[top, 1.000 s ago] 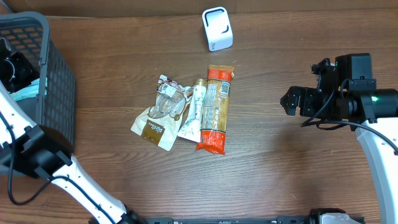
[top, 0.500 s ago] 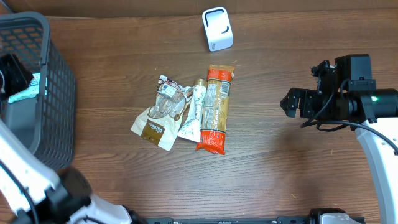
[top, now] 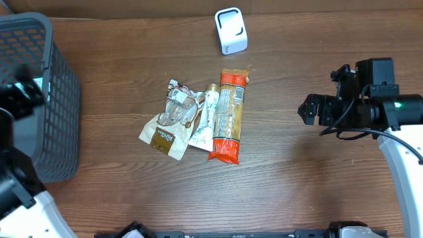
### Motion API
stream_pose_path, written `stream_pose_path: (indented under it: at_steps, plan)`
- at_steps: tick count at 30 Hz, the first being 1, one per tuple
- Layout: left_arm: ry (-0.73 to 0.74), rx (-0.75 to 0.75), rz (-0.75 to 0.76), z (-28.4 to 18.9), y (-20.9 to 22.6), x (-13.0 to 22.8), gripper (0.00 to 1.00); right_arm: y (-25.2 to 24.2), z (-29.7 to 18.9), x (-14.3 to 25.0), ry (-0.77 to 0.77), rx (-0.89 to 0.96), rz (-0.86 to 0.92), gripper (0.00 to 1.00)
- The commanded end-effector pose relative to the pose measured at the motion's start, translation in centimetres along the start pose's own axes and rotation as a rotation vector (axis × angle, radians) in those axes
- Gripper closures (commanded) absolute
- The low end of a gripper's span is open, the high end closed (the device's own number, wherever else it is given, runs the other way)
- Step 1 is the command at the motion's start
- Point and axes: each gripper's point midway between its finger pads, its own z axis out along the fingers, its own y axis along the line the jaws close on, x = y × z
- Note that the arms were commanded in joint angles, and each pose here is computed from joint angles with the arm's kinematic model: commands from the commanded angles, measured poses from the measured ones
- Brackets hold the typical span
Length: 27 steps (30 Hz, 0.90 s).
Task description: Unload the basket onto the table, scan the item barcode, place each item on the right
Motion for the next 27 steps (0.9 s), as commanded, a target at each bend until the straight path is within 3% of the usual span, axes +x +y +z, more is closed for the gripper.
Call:
stream_pose_path:
  at_steps: [1,5,8,12,17,27]
  plan:
    - [0.036,-0.109,-0.032,3.9,3.0,0.5,0.0,0.3,0.1,0.3,0.01,-0.013,-0.007,0.0]
    - [0.057,-0.149,-0.111,8.5,6.0,-0.8,0.0,0.3,0.1,0.4,0.015,-0.012,-0.005,0.0]
    - [0.127,-0.15,-0.12,12.2,7.1,0.4,0.0,0.3,0.1,0.4,0.016,-0.012,-0.005,0.0]
    - [0.239,-0.146,-0.123,16.7,7.6,4.7,0.0,0.5,0.1,0.5,0.019,-0.023,-0.003,0.0]
    - [0.423,-0.115,-0.146,21.9,7.4,12.5,0.0,0.5,0.1,0.5,0.019,-0.023,-0.004,0.0]
    - [0.628,-0.049,-0.051,27.8,7.0,23.8,0.0,0.5,0.1,0.5,0.02,-0.022,-0.004,0.0]
